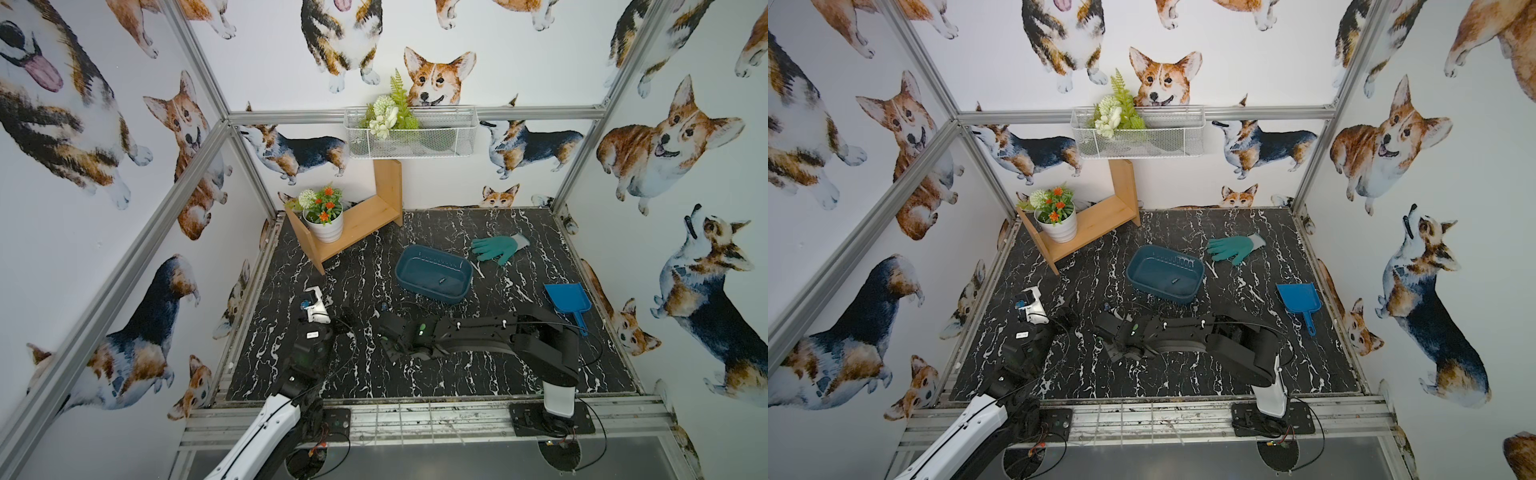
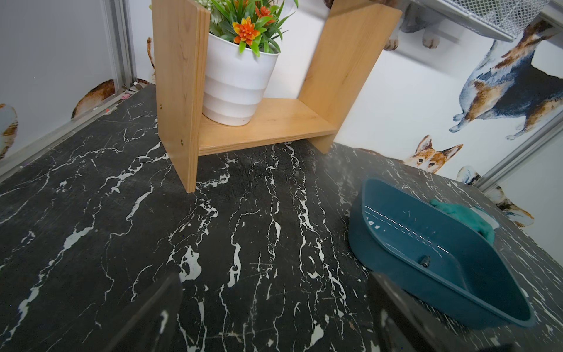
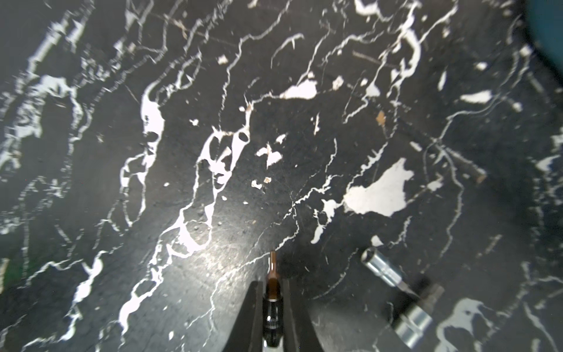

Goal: Put the bit on the desktop into the storage box
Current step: Pick up the screwdriver bit from the center of the board, then place the screwdriver bit in the storage box.

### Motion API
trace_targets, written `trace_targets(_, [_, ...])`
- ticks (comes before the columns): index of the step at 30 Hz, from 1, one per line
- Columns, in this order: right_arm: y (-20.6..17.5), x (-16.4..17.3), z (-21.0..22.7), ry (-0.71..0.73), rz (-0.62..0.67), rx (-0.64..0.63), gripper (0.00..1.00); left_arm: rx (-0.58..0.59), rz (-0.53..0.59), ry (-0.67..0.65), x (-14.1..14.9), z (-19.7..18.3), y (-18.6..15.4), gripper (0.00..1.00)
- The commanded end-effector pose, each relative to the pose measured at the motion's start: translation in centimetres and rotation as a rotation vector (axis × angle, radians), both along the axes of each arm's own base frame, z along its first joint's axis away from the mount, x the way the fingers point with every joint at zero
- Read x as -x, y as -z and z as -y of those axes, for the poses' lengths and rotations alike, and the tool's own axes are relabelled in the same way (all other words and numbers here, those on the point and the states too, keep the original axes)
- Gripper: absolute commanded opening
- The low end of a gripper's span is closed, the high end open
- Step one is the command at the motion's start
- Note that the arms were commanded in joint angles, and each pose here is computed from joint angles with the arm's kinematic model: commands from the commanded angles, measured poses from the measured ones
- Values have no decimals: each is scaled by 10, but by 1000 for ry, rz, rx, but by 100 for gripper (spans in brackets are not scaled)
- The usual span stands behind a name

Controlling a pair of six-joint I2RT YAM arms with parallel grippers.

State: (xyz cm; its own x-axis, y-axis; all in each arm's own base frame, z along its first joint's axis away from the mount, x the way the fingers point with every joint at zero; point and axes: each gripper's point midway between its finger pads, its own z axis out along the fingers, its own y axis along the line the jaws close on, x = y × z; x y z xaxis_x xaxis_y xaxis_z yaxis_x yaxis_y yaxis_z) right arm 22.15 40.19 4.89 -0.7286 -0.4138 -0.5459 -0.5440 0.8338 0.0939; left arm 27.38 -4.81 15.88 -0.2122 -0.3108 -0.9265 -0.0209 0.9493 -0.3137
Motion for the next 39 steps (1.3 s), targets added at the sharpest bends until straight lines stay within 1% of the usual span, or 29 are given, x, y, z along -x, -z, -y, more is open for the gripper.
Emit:
trace_targets(1, [-13, -8, 11, 15, 25, 2, 12, 2, 29, 32, -2, 6, -10, 100])
trace_targets(4, [-28, -25, 26, 51, 45, -19, 12, -1, 28, 57, -3, 10, -10, 100])
trace_targets(10, [-69, -70, 75, 156, 114, -92, 12, -3, 25, 127, -4, 23, -9, 100])
trace_targets(17, [-99, -124, 141, 298, 167, -180, 13, -3, 32, 292, -6, 54, -10, 100])
trace_targets(21, [-104, -149, 160, 343, 181, -206, 13, -1, 18, 384, -7, 71, -7, 100])
trace_targets(25, [-96, -170, 168, 367, 178, -207, 13, -8, -3, 436, -8, 83, -4, 100])
trace_targets(32, [-77, -195, 160, 364, 142, -206, 14, -29, -39, 494, -9, 98, 4, 100])
trace_targets(34, [-75, -199, 158, 358, 140, -203, 20, -45, -52, 511, -9, 104, 6, 100])
trace_targets(37, [-75, -201, 156, 353, 138, -196, 39, -74, -58, 549, -7, 115, 7, 100])
trace_targets(39, [-77, -198, 157, 348, 139, -200, 46, -89, -50, 591, -3, 124, 6, 100])
